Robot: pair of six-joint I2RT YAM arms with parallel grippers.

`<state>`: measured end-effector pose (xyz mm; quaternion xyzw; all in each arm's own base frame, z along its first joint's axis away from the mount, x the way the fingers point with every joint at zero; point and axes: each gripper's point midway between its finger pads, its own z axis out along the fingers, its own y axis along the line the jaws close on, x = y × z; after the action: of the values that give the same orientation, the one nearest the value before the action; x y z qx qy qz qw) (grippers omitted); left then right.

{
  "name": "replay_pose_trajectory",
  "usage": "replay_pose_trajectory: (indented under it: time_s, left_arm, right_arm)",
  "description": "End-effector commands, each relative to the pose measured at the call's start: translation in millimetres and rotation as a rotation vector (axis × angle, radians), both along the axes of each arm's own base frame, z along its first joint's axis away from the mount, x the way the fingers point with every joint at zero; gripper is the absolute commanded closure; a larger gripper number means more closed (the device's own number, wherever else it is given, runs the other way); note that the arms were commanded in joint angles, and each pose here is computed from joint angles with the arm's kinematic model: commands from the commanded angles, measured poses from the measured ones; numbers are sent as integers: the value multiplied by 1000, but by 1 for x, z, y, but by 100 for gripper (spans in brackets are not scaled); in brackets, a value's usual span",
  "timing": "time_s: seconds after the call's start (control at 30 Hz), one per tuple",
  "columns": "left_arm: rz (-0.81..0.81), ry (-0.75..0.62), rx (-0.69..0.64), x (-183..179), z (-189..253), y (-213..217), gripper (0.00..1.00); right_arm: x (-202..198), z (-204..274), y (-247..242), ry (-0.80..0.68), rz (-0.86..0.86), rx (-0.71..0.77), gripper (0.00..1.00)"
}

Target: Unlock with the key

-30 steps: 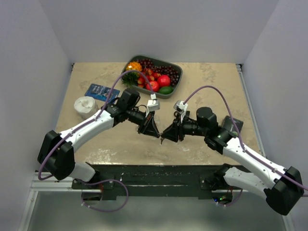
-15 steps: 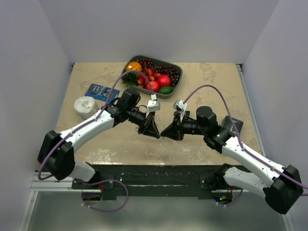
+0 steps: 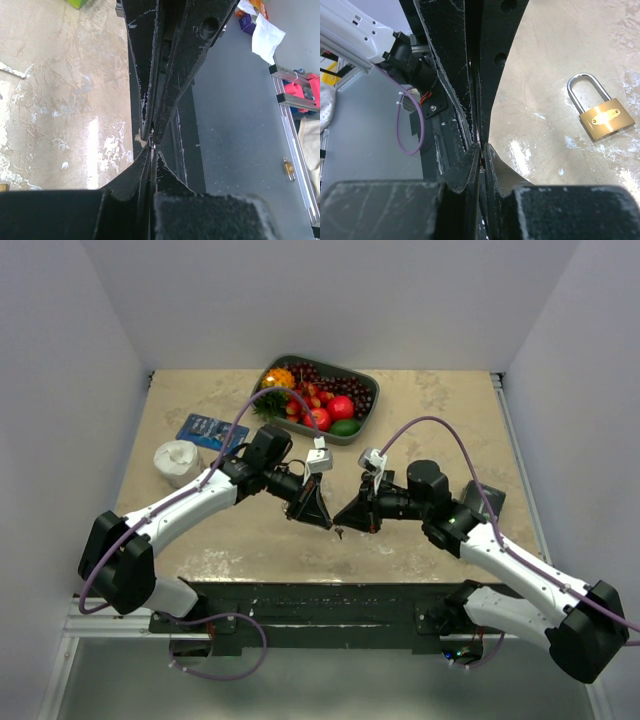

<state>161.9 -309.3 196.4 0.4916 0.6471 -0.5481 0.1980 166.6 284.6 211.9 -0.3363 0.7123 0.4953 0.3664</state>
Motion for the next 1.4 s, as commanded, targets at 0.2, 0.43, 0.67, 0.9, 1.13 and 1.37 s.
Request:
replay_pose_trajectory:
  time_s: [0.2,0.43,0.67,0.9,1.13,1.37]
  left_arm:
    - [-18,-83,-58,2,17,-4,100]
    - [-15,-89,-61,2,18,-4,100]
    - [50,-133,-46,15,20,-6,94]
    - [343,-233,-7,62,23,-5,10]
    - [800,-353,7,114,49,33,1]
    - [1245,-43,150,114,-34,89,1]
  right_arm:
    - [-10,0,3,4,67,19,89]
    - [-14,-1,4,11,89,21,94]
    - [-6,-5,2,8,44,11,100]
    - [32,0,-12,-34,-199,32,100]
    - [83,7,-31,-56,-491,88,100]
    - [105,14,-45,-75,-635,70,100]
